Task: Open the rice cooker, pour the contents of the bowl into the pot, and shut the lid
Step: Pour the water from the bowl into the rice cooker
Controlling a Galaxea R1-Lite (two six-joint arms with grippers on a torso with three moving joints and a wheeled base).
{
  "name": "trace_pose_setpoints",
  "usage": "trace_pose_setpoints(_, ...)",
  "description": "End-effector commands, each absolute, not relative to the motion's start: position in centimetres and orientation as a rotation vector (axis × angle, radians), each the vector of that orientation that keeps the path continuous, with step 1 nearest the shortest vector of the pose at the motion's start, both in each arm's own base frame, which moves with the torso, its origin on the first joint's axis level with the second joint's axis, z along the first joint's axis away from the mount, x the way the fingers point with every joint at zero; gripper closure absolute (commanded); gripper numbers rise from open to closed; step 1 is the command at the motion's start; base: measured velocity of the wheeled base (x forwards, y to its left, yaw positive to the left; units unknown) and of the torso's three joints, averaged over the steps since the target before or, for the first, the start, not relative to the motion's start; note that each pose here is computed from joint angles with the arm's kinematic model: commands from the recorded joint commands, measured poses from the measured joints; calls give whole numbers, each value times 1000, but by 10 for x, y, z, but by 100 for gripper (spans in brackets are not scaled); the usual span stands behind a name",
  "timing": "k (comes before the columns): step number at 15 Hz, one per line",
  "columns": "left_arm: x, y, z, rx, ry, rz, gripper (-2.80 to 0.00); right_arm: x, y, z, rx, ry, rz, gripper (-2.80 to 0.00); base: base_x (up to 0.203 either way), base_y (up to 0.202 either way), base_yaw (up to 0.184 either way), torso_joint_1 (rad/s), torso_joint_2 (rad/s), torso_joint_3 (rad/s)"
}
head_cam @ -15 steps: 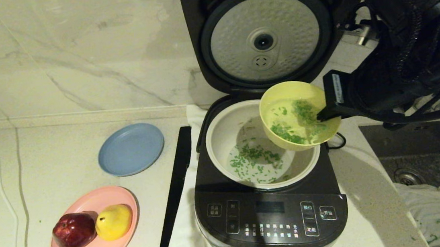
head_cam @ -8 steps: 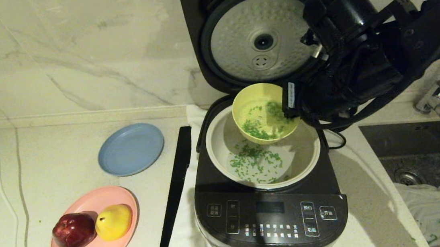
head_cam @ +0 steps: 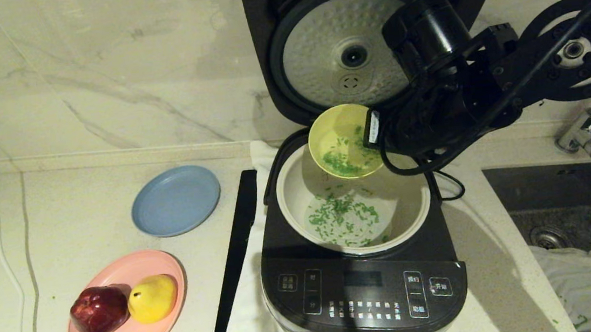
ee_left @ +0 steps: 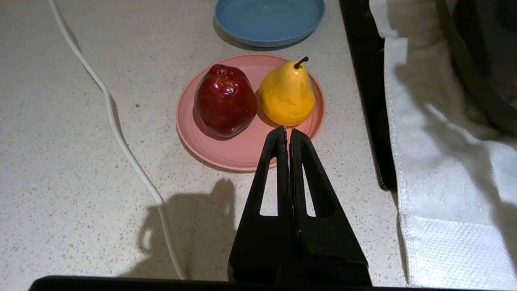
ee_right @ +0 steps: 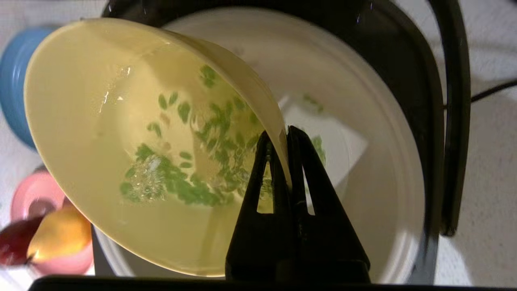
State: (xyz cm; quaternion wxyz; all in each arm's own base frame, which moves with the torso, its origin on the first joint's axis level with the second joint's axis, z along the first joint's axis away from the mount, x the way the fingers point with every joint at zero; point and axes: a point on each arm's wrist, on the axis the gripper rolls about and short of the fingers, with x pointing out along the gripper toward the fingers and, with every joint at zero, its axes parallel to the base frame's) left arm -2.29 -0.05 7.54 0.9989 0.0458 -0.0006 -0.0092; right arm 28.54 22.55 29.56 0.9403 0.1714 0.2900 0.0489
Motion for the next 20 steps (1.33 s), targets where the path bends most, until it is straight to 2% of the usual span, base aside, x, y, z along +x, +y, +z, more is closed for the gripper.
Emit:
trace_pose_setpoints(1,-22,0,73,92,6,-19,0,283,235,286,318,553,48,0,0,0,0,0,0,0)
trace_pose_setpoints(12,-22,0,73,92,7,-19,0,284,242,249,229,228,15,0,0,0,0,0,0,0)
trace_pose_setpoints(18,-22,0,73,92,6,-19,0,280,245,222,154,-125,44,0,0,0,0,0,0,0)
trace_pose_setpoints(20,-22,0,73,92,5,-19,0,277,243,212,90,-191,27,0,0,0,0,0,0,0)
